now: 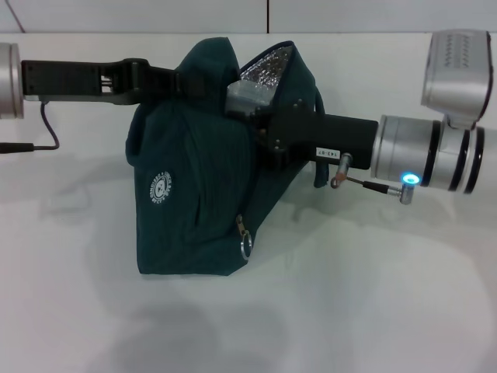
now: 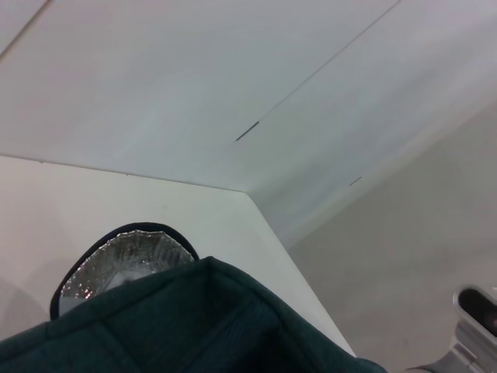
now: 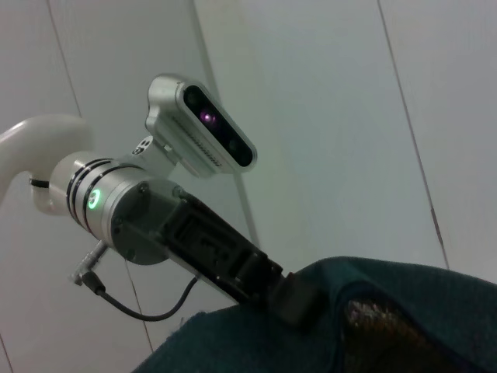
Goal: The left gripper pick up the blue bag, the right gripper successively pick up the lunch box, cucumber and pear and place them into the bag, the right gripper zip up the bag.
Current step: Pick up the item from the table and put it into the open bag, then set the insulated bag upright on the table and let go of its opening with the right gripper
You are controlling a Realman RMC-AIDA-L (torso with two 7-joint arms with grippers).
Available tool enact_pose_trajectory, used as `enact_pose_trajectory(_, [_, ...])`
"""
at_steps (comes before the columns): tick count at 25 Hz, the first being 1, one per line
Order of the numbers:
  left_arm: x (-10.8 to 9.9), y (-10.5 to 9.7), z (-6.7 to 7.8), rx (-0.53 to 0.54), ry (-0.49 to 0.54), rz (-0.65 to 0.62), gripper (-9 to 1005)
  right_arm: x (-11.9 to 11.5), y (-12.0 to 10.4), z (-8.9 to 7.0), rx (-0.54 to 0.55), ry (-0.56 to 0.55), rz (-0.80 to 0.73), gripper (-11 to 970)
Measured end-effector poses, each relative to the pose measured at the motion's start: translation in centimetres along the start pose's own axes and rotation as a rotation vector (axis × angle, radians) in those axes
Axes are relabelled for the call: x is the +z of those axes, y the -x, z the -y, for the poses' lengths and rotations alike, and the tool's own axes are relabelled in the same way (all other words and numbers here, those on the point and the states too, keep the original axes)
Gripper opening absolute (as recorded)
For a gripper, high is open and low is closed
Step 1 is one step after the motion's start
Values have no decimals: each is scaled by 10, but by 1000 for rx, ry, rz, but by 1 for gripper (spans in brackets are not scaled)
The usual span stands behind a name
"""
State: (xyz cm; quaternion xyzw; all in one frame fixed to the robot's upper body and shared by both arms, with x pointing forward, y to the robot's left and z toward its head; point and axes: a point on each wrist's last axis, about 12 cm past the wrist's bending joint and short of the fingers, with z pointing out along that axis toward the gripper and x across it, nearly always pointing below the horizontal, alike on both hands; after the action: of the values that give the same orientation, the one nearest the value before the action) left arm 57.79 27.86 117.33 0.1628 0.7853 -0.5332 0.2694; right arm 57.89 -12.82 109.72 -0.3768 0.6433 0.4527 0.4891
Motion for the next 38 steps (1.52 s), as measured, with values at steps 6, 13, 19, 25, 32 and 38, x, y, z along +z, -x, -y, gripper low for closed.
enact_pose_trajectory(6, [0,0,0,1,0,1,53,-12,3,-4,-33,23,67,141])
enact_pose_trajectory(13, [-1,0,0,2,2,2,53,-43,5,0,-37,-38,214,245])
enact_pose_trajectory(19, [-2,-1,-1,-1,4,3,53,-76,4,13,-39,-147,270,367])
enact_pose_trajectory(25, [-3,0,-1,-1,4,3,53,-86,-20,29,-28,-295,117,674])
enact_pose_trajectory(32, [-2,-2,-2,-9,2,2,53,-81,-42,32,-33,-363,-35,734])
enact_pose_trajectory(38, [-1,-3,-3,-10,-4,-1,53,-68,-37,44,-81,-410,-107,732])
